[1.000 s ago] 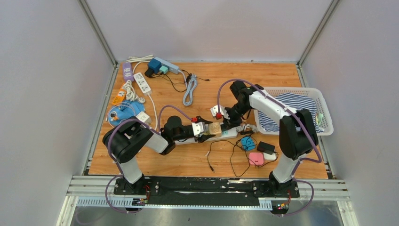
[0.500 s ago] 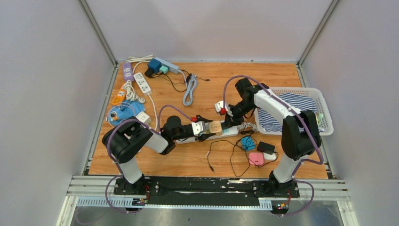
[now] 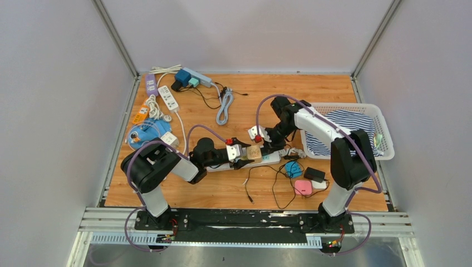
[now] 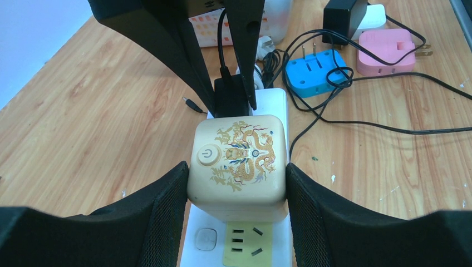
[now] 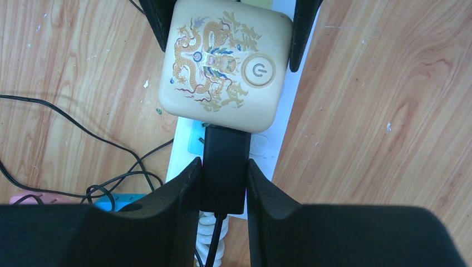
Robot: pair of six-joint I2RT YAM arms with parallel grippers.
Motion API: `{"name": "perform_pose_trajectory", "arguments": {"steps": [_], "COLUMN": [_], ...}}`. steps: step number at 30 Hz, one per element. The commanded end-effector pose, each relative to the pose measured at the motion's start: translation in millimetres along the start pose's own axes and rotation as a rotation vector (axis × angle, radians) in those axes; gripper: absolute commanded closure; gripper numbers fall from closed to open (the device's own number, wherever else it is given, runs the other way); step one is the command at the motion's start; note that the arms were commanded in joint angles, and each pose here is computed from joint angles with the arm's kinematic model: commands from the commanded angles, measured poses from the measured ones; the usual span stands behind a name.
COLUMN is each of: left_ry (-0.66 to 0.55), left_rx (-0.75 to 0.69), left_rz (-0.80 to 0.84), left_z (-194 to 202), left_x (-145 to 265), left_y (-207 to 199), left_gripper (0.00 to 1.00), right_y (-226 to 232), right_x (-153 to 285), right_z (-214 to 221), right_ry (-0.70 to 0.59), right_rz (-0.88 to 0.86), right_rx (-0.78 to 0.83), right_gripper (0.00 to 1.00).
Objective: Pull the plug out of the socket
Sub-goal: Remove the plug from the socket.
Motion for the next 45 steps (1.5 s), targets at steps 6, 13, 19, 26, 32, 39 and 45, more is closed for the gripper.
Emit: {"name": "perform_pose_trajectory", "arguments": {"steps": [6, 13, 19, 26, 32, 39, 45], "left_ry": [0.097, 0.101, 0.092, 0.098, 0.103, 0.102, 0.142], "left_rx": [0.023, 0.024, 0.030, 0.029, 0.033, 0.039, 0.032], "left_rz": [-0.188, -0.197, -0.210, -0.215, -0.227, -0.236, -0.210], "left_z": [20, 21, 21, 20, 21, 21, 21], "left_x": [13, 14, 14, 14, 14, 15, 13], "left_y": [19, 20, 21, 22, 23, 24, 24], "left_gripper": [0.99, 0.99, 0.99, 1.00, 1.00, 1.00, 1.00], "right_y": [30, 29, 27, 28, 29, 28, 33], "right_x": [26, -2, 0, 24, -6, -12, 8], "right_z": [-12, -24, -30, -15, -29, -24, 0], "right_ry": [-0.117, -0.166, -0.129, -0.112, -0.132, -0.107, -0.119], "right_rz": [-0.044, -0.179, -0.179, -0.068, -0.182, -0.207, -0.116], "right_rx": [-0.138, -0.114, -0.083, -0.131, -0.093, -0.097, -0.175], "right_gripper": [1.00, 1.00, 1.00, 1.00, 1.00, 1.00, 1.00]}}
Point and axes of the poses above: each gripper's point midway between its finger pads, its own x axis back along the fingers, its own y axis along the line the jaws close on, z = x × y, the point moved 9 cm from there along x, back along the fingers, and after that the axes turned 15 degrees about x, right-handed, at the moved point
